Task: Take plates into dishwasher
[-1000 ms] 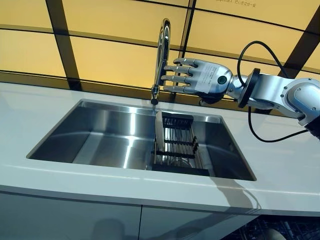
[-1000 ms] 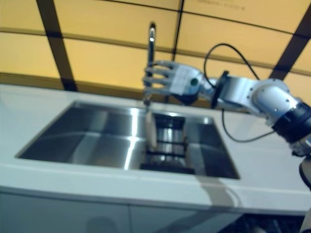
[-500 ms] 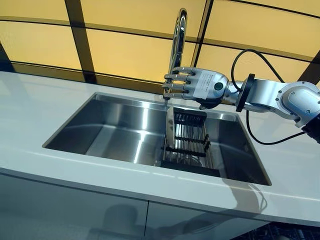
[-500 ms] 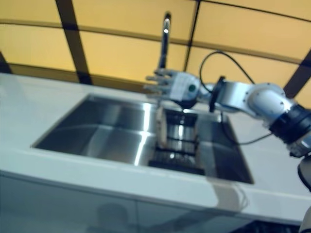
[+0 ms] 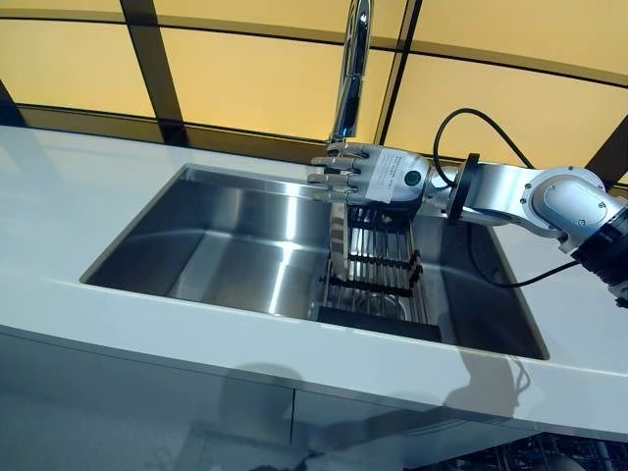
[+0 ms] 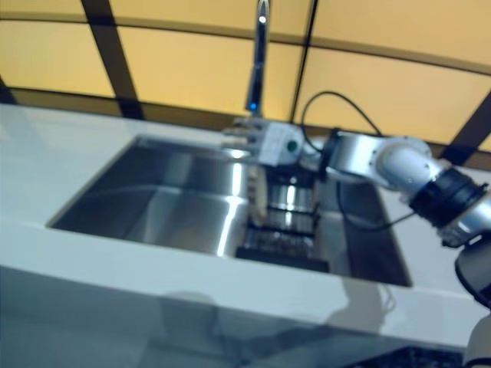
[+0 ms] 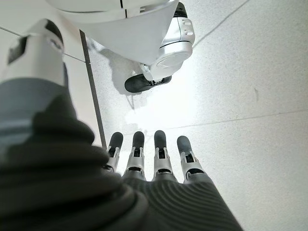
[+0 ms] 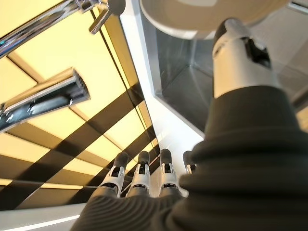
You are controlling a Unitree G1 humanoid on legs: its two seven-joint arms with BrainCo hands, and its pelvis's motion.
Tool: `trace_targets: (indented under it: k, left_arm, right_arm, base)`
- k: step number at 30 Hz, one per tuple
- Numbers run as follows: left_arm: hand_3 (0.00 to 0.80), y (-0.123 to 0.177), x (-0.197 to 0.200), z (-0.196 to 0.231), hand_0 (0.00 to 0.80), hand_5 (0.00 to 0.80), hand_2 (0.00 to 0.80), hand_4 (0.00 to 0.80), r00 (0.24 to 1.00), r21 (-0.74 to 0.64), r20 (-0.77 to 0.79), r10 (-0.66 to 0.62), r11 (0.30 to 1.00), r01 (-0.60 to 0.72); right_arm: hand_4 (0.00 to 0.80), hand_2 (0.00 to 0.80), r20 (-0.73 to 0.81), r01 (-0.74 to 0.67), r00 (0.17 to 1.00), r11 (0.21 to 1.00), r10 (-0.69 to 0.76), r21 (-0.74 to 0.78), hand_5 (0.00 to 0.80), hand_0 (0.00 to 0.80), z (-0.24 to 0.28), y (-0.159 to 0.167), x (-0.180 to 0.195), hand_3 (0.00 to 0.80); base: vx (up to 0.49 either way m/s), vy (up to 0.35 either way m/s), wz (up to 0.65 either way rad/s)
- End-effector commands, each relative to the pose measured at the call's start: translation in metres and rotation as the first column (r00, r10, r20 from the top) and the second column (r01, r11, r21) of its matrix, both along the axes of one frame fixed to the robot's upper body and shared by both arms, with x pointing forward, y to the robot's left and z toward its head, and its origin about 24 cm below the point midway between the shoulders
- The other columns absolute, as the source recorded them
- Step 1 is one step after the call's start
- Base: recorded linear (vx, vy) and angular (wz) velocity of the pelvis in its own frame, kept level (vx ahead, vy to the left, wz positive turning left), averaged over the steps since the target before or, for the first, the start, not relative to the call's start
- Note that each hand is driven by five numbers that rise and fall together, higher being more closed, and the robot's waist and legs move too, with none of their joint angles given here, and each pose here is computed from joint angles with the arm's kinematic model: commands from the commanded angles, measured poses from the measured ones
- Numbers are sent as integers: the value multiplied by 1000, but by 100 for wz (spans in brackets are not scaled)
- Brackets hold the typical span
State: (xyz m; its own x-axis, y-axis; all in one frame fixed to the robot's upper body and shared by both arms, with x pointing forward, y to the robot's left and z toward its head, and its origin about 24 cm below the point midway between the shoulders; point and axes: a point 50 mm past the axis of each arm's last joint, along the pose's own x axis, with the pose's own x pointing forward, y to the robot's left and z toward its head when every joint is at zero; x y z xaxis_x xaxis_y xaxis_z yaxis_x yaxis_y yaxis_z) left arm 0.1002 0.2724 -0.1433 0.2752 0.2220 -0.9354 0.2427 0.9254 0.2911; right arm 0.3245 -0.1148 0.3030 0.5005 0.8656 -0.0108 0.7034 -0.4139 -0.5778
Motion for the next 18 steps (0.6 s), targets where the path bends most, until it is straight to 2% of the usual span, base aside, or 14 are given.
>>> trace_targets:
  k: [1,18]
  left_arm:
    - [0,12,28,12,0,0,0,0,996,27,82,16,999,-19]
    - [0,14,41,19,0,0,0,0,987,5,149,57,998,-58]
  right_arm:
    - [0,0,112,64,991,998,-66,24,0,0,31,-8,2,0]
    - [0,0,153,72,986,997,-72,8,0,0,33,-5,3,0]
  base:
    - [0,0,0]
    - [-16,-3,2]
